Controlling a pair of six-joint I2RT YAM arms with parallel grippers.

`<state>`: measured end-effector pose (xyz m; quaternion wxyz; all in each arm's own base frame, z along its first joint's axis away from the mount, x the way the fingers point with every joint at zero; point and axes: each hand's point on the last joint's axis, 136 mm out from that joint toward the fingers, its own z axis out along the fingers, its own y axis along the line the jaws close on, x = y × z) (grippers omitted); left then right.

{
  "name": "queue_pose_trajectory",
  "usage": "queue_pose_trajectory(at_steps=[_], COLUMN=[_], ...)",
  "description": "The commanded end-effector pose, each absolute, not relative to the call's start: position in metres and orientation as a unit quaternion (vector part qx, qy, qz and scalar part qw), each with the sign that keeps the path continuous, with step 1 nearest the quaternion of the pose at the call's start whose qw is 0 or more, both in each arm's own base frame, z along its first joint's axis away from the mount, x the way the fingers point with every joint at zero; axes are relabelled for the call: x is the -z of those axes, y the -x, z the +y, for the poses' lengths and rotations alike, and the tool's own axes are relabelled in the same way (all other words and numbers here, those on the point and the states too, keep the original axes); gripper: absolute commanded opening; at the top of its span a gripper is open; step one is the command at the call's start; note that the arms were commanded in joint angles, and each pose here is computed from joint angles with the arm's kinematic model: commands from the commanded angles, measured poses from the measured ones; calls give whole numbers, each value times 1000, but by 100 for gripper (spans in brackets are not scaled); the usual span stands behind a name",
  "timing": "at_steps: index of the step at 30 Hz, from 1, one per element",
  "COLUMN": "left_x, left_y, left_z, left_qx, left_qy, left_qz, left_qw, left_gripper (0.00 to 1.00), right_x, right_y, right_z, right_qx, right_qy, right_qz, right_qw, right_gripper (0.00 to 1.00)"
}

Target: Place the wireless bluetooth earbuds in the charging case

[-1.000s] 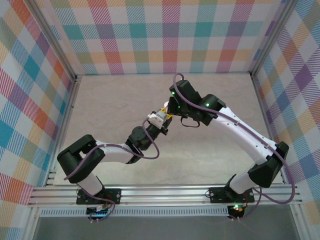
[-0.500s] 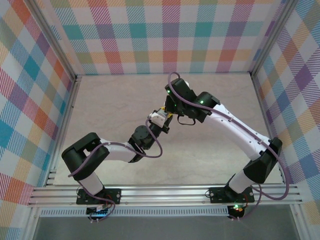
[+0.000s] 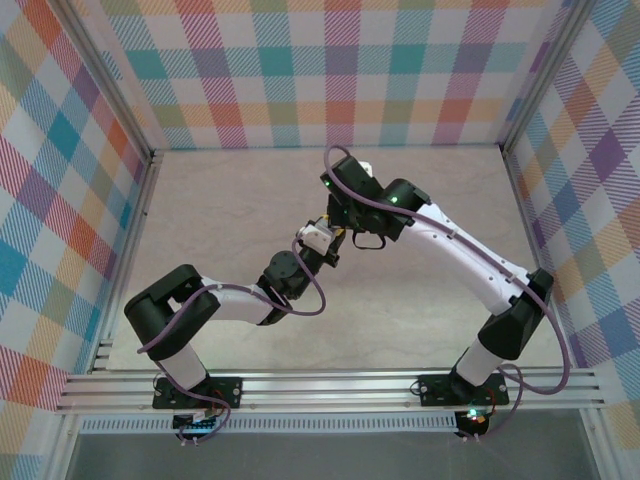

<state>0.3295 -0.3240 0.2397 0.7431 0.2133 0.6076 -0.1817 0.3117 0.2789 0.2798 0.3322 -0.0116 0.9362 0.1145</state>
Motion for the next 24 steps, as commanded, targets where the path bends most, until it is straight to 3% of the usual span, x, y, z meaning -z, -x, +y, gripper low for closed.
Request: queue_pose_trajectory(at_steps=[1,14,24], left_x=[-263,-267,-275], left_y=[-326,-333,-334], left_z=[-329,-321,-316], left_qx=[210,245,273], left_qy=[-193,-148,-124], left_qz=[582,584,580], left_qw=[762,760,757], left_gripper=[0,0,0], right_x=[-270,-248,-241], right_y=[-309,-297,-293], right_z=[277,291,296], right_qx=[-85,-55,-70], right_qy=[31,75,78], right_qz=[943,954,956], right_qw=[319,286,275], right_gripper=[13,21,20])
